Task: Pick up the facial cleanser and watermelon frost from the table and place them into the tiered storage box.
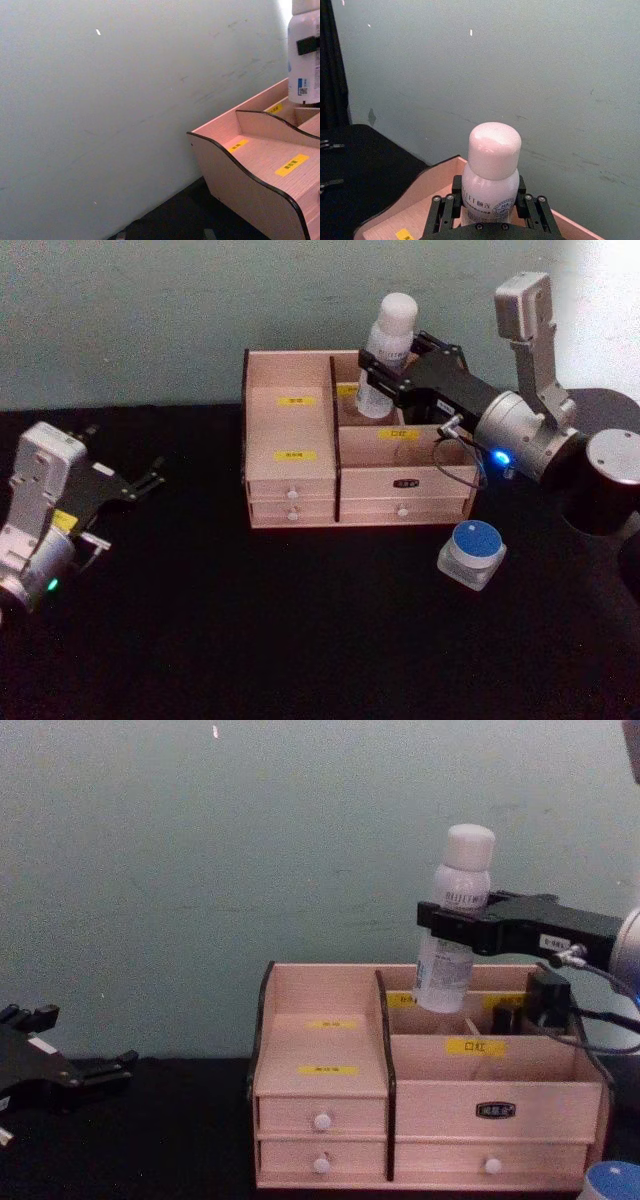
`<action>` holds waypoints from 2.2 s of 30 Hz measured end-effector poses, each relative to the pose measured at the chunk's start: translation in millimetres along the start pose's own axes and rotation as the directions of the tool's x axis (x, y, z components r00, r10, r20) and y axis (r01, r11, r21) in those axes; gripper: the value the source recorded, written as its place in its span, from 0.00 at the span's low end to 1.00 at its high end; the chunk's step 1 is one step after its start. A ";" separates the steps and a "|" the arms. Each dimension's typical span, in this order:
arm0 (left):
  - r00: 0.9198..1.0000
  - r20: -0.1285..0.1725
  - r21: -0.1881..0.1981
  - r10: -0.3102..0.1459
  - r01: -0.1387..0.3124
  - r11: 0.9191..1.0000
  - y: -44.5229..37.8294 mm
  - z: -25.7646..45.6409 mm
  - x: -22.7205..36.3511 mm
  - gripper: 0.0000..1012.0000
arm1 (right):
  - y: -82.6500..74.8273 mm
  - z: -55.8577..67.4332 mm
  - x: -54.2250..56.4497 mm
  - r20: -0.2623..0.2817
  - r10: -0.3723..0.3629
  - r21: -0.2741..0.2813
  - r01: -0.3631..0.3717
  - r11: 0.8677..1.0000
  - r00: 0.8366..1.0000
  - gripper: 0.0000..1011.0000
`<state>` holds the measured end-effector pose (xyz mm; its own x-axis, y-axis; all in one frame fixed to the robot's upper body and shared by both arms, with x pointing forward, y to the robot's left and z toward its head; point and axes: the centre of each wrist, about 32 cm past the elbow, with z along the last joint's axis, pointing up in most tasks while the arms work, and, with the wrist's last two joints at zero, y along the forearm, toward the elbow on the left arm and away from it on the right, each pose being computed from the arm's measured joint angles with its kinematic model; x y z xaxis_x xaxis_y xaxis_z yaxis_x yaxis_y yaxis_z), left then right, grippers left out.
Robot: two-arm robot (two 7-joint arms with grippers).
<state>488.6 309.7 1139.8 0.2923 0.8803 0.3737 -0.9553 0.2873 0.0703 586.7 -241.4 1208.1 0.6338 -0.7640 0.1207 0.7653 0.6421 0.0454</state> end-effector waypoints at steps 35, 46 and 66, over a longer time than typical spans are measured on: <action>1.000 0.000 0.000 0.000 0.000 1.000 0.0 0.0 0.0 0.99 | 25.4 -21.9 11.5 -0.034 -0.045 -0.103 0.041 0.994 0.998 0.59; 1.000 0.000 0.000 0.000 0.000 1.000 0.0 0.0 0.0 0.99 | 27.6 -28.5 10.5 -0.040 -0.046 -0.154 0.039 0.987 0.998 0.59; 1.000 0.000 0.000 0.000 0.000 1.000 0.0 0.0 0.0 0.99 | 28.8 -32.2 10.8 -0.052 -0.046 -0.180 0.036 0.983 0.998 0.59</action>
<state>488.6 309.6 1139.8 0.2923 0.8803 0.3737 -0.9552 0.2873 0.0702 619.3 -233.2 1178.8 0.6027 -0.7951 0.0672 0.7954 0.5920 -0.1298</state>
